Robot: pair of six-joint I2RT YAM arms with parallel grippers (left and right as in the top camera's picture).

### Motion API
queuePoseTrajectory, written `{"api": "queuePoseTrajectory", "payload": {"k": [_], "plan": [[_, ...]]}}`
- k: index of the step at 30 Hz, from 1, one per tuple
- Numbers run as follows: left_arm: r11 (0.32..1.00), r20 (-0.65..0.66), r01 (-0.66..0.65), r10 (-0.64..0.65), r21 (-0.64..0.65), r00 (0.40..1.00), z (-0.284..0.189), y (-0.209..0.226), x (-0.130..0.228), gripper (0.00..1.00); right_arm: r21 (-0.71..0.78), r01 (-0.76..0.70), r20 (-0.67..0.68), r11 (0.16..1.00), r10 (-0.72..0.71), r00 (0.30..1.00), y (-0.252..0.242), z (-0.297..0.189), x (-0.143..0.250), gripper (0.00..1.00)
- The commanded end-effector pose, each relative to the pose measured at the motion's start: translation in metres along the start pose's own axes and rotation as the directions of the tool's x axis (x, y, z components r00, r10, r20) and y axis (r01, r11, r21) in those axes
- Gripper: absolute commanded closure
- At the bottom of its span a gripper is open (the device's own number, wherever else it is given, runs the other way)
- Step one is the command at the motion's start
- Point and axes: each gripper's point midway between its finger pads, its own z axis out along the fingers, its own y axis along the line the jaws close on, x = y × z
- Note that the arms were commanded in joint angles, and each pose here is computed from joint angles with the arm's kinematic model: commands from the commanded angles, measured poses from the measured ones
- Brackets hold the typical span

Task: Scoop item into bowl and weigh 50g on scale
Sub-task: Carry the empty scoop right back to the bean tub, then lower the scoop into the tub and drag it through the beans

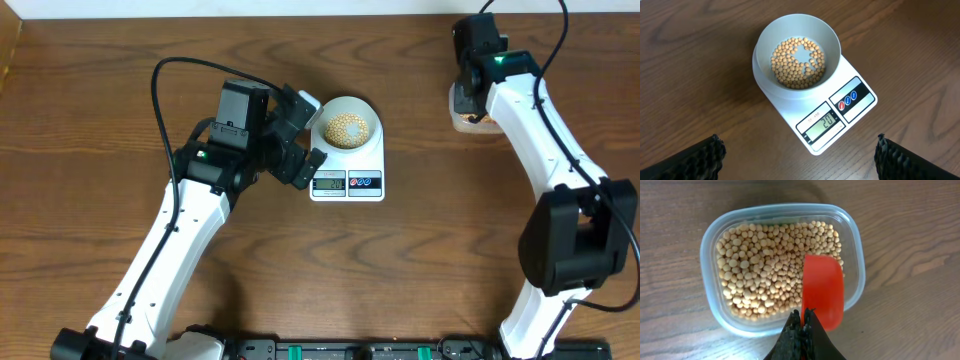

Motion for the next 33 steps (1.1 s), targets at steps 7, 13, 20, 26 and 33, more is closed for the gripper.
{"api": "queuePoseTrajectory", "payload": {"k": [7, 13, 20, 26, 33], "plan": [[1.000, -0.007, 0.000, 0.000, -0.001, 1.000, 0.003, 0.001, 0.002, 0.02, 0.029, -0.067, 0.015, 0.997, 0.067, 0.998, -0.015, 0.009, -0.006, 0.99], [1.000, -0.006, 0.000, 0.000, -0.001, 1.000, 0.003, 0.001, 0.002, 0.02, -0.033, -0.105, -0.008, 0.994, 0.105, 0.994, -0.019, 0.017, -0.006, 0.99], [1.000, -0.006, 0.000, 0.000, -0.001, 1.000, 0.003, 0.001, 0.002, 0.02, -0.094, -0.150, -0.038, 0.984, 0.147, 0.988, -0.026, 0.024, -0.006, 0.99], [1.000, -0.007, 0.000, 0.000, -0.001, 1.000, 0.003, 0.001, 0.002, 0.02, -0.115, -0.155, -0.051, 0.981, 0.150, 0.987, -0.023, 0.029, -0.002, 0.99], [1.000, -0.006, 0.000, 0.000, -0.001, 1.000, 0.003, 0.001, 0.002, 0.02, -0.124, -0.148, -0.080, 0.981, 0.139, 0.987, -0.017, 0.038, 0.012, 0.99]]}}
